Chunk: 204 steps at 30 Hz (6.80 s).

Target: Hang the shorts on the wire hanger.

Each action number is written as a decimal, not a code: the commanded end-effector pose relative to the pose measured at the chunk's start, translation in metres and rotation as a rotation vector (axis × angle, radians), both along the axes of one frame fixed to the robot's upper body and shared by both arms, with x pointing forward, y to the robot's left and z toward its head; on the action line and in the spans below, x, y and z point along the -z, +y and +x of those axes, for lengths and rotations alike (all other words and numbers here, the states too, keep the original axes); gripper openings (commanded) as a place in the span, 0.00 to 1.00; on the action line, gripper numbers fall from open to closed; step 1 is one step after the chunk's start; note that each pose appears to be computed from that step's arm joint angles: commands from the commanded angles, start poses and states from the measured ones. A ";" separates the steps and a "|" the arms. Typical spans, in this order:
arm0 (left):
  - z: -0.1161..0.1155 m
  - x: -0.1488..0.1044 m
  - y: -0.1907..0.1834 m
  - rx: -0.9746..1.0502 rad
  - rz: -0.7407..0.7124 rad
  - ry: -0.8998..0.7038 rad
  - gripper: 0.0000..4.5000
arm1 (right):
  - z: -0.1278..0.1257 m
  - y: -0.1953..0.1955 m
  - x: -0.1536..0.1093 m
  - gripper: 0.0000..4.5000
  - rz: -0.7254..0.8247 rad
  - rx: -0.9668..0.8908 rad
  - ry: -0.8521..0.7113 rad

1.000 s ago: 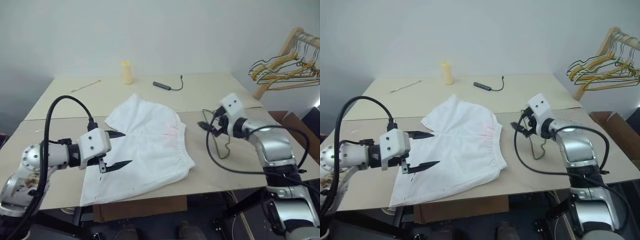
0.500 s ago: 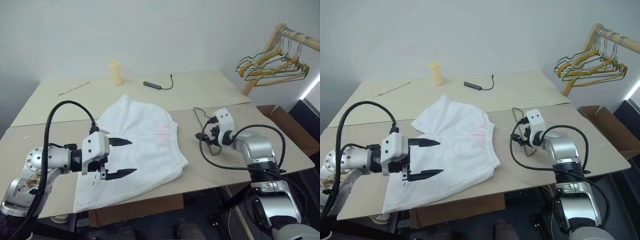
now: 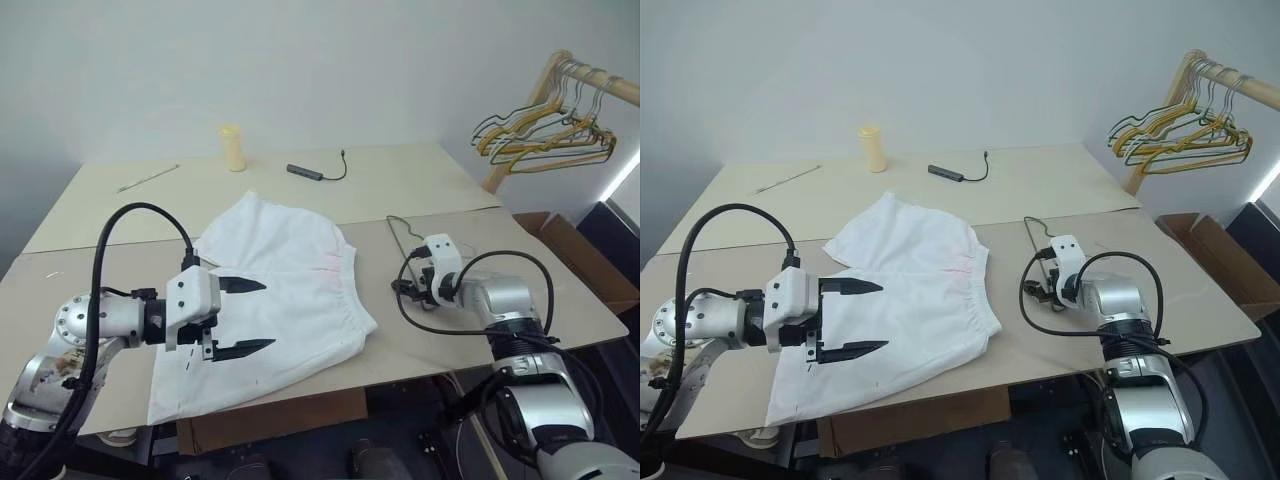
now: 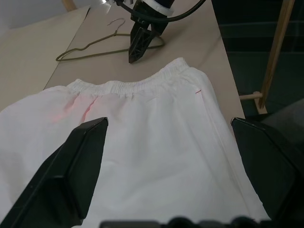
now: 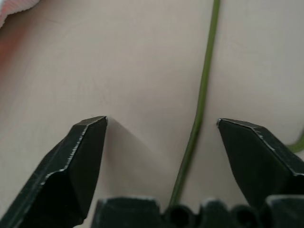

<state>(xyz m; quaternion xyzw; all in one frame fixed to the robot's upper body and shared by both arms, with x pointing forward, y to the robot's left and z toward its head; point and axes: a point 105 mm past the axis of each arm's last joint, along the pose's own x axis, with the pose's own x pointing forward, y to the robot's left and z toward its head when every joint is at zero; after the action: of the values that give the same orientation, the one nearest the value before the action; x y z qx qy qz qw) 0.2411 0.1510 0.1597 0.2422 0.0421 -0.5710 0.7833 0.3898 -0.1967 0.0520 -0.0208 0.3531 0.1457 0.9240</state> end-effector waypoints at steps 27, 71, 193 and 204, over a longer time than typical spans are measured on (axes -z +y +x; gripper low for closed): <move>0.063 -0.055 -0.032 -0.289 -0.837 0.322 1.00 | 0.005 0.047 -0.121 0.01 -0.068 -0.138 -0.683; 0.105 -0.099 -0.041 -0.470 -1.093 0.177 0.00 | -0.061 0.145 -0.150 0.50 -0.316 -0.621 -1.251; 0.043 0.003 -0.004 -0.049 -0.285 0.225 0.99 | -0.135 -0.006 -0.023 0.00 0.950 -0.363 0.657; 0.043 0.003 -0.003 -0.063 -0.282 0.204 0.99 | -0.118 0.000 -0.015 0.00 0.850 -0.376 0.683</move>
<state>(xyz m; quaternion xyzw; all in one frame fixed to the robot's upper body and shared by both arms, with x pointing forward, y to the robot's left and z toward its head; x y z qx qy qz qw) 0.2832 0.1481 0.1415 0.0523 0.0806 -0.5712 0.8152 0.2598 -0.1954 0.0520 0.3404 0.5594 0.4173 0.6301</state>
